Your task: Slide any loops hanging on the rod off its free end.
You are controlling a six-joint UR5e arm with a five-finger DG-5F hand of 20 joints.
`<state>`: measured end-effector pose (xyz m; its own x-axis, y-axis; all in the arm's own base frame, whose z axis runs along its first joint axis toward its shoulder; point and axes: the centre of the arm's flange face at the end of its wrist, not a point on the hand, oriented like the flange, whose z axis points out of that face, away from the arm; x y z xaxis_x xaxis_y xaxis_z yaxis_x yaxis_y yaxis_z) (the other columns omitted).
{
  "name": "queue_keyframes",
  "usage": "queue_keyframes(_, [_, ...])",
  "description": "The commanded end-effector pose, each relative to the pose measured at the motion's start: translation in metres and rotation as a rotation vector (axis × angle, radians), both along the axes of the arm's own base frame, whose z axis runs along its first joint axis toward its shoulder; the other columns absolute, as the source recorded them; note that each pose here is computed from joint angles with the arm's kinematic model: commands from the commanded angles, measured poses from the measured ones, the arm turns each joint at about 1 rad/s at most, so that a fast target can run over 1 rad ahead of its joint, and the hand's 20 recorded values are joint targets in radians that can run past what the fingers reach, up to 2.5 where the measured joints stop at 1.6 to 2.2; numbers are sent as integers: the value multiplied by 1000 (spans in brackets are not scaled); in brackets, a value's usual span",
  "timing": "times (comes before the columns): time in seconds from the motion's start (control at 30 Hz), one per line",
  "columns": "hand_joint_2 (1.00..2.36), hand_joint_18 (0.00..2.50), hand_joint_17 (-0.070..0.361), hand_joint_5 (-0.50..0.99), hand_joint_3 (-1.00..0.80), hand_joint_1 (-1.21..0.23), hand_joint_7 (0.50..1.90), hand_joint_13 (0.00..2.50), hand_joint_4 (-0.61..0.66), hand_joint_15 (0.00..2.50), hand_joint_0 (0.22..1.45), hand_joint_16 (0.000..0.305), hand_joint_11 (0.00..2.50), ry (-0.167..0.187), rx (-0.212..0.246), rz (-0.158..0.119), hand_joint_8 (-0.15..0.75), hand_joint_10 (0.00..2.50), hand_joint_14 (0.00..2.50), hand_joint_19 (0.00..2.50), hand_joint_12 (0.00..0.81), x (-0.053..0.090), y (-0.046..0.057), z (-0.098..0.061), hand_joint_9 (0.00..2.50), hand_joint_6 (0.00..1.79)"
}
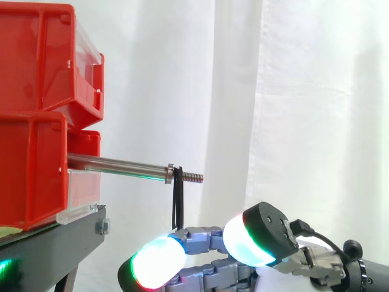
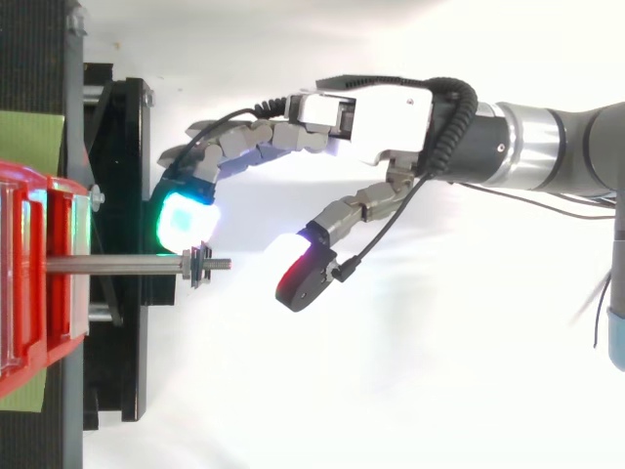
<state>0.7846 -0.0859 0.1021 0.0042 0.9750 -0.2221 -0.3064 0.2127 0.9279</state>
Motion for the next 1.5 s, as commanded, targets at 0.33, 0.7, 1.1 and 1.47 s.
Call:
queue_keyframes(0.33, [1000, 160, 52, -183, -500, -636, 861, 403, 260, 0, 510, 23, 0, -27, 21, 10, 251, 0, 0, 0, 243, 9, 5, 9, 562, 503])
queue_keyframes(0.7, [1000, 173, 51, -177, -500, -637, 887, 412, 267, 0, 519, 23, 0, -35, 23, 16, 251, 0, 0, 0, 242, 13, 19, 13, 568, 503])
queue_keyframes(1.1, [1000, 187, 49, -162, -500, -600, 994, 425, 272, 0, 554, 22, 0, -33, 25, 16, 247, 0, 0, 0, 236, 14, 24, 12, 587, 504])
queue_keyframes(1.47, [1000, 200, 49, -151, -500, -595, 1071, 433, 265, 0, 559, 22, 0, -20, 20, 12, 249, 0, 0, 0, 236, 12, 12, 10, 598, 504])
